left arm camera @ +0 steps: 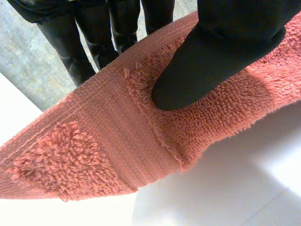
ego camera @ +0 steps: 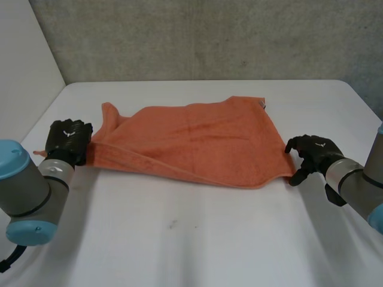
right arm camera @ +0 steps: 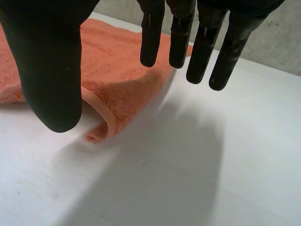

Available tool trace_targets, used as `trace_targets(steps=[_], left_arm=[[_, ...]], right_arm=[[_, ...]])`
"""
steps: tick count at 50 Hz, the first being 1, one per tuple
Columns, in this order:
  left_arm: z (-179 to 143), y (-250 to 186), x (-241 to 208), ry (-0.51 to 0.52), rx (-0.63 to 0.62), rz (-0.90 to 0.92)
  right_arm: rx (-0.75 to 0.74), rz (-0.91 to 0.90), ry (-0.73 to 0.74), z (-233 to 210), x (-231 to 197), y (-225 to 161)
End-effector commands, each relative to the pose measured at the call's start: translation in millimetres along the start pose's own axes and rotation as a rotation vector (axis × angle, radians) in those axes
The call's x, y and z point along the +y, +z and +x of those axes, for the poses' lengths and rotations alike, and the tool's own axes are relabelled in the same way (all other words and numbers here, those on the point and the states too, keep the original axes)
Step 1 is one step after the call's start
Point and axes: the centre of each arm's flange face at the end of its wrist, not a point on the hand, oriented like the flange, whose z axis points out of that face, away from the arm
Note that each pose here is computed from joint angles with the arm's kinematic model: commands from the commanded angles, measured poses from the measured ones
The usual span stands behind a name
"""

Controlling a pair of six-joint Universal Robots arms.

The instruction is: Fold the laundry

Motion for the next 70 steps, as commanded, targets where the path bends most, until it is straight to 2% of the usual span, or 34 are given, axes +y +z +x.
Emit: trace_targets(steps=[1, 8, 24, 32, 34, 40, 45, 50, 61, 67, 70], left_arm=[[-0.9, 0.7, 1.1, -0.001, -0.003, -0.002], [-1.6, 0.8, 0.8, -0.001, -0.005, -0.002], [-1.9, 0.1, 2.9, -0.002, -0.004, -0.010], [0.2, 0.2, 6.2, 0.001, 0.006, -0.017], [0.3, 0.9, 6.5, 0.005, 0.006, -0.017], [1.7, 1.9, 12.0, 0.010, 0.014, -0.040], [-0.5, 0.9, 16.6, 0.009, 0.015, -0.068], [-1.9, -0.5, 19.6, 0.007, 0.018, -0.089], [-2.5, -11.8, 22.4, 0.004, 0.037, -0.156], [-5.2, -29.8, 6.1, 0.002, 0.052, -0.163], [-6.3, -40.7, -5.4, 0.004, 0.058, -0.153]], right_arm=[[0.004, -0.020, 0.013, 5.3, 9.2, 6.1], [0.002, -0.014, 0.029, 5.5, 15.9, 13.4], [0.007, 0.034, 0.192, 8.3, 14.0, 33.0], [0.075, 0.091, 0.204, 18.2, 4.0, 37.3], [0.134, 0.118, 0.188, 26.0, -2.3, 36.8], [0.161, 0.159, 0.147, 30.9, -20.6, 33.1], [0.205, 0.172, -0.051, 41.4, -35.7, 23.2], [0.227, 0.146, -0.173, 43.6, -35.7, 16.6], [0.220, 0.117, -0.212, 40.8, -33.5, 8.6], [0.207, 0.125, -0.248, 36.5, -44.0, -3.0], [0.200, 0.123, -0.314, 33.0, -56.6, -16.1]])
